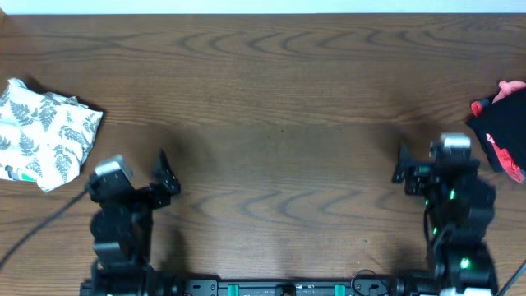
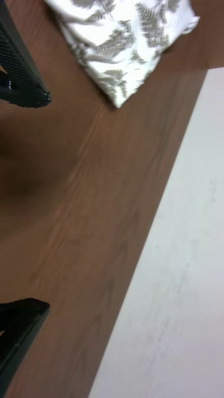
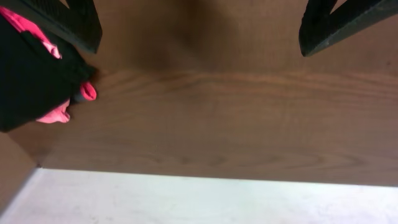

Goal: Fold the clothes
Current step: 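Reach the right gripper to the black garment in the right pile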

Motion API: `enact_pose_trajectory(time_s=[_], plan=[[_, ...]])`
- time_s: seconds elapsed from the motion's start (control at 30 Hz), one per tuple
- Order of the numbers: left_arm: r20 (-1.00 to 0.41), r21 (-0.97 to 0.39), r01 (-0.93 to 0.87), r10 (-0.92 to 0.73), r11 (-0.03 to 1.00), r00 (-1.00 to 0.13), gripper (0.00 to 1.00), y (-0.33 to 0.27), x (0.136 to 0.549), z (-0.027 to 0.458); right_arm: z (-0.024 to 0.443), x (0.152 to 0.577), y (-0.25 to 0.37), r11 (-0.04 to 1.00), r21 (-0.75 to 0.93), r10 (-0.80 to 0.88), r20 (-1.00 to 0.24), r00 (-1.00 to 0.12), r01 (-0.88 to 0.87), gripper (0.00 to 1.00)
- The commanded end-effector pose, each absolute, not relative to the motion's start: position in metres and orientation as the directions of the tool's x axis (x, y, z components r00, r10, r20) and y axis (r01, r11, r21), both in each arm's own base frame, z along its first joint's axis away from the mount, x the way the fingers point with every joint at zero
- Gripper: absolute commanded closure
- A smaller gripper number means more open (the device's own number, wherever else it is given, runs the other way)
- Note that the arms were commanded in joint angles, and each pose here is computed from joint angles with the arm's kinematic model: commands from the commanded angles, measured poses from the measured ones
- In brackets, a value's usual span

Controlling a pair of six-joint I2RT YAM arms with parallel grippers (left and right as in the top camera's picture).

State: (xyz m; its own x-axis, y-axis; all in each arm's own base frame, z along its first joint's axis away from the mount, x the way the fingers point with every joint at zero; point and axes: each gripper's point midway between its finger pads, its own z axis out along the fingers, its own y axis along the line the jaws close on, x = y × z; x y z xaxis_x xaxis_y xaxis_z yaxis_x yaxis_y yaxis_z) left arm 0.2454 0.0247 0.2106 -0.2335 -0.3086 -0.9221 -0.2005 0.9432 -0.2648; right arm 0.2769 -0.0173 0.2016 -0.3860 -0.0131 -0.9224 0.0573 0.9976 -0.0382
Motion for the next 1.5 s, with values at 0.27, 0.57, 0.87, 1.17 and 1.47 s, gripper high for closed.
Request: enact_pose_trajectory(time_s=[0.27, 0.57, 0.87, 1.17, 1.47], plan=[[-0.728, -0.178, -0.300, -0.331, 0.937, -0.601, 0.02, 0.024, 0.258, 0.243, 0.204, 0.326, -0.013, 1.000, 0.012, 0.028, -0.670, -0.742, 0.028, 0.01], [-0.668, -0.169, -0.301, -0.334, 0.939, -0.666, 0.02, 0.021, 0.257, 0.241, 0.207, 0.333, -0.039, 0.984, 0.009, 0.139, -0.668, -0.731, 0.179, 0.01], [-0.658, -0.184, -0.285, -0.333, 0.941, -0.675, 0.02, 0.016, 0.256, 0.240, 0.216, 0.305, -0.196, 0.794, 0.228, 0.537, -0.696, -0.476, 0.563, 0.01], [-0.646, -0.156, -0.245, -0.286, 0.957, -0.708, 0.02, 0.011, 0.269, 0.249, 0.191, 0.279, -0.290, 0.661, 0.315, 0.654, -0.687, -0.317, 0.681, 0.01], [-0.636, -0.149, -0.249, -0.286, 0.957, -0.717, 0.02, 0.011, 0.273, 0.245, 0.098, 0.283, -0.322, 0.604, 0.320, 0.743, -0.559, -0.369, 0.730, 0.01]])
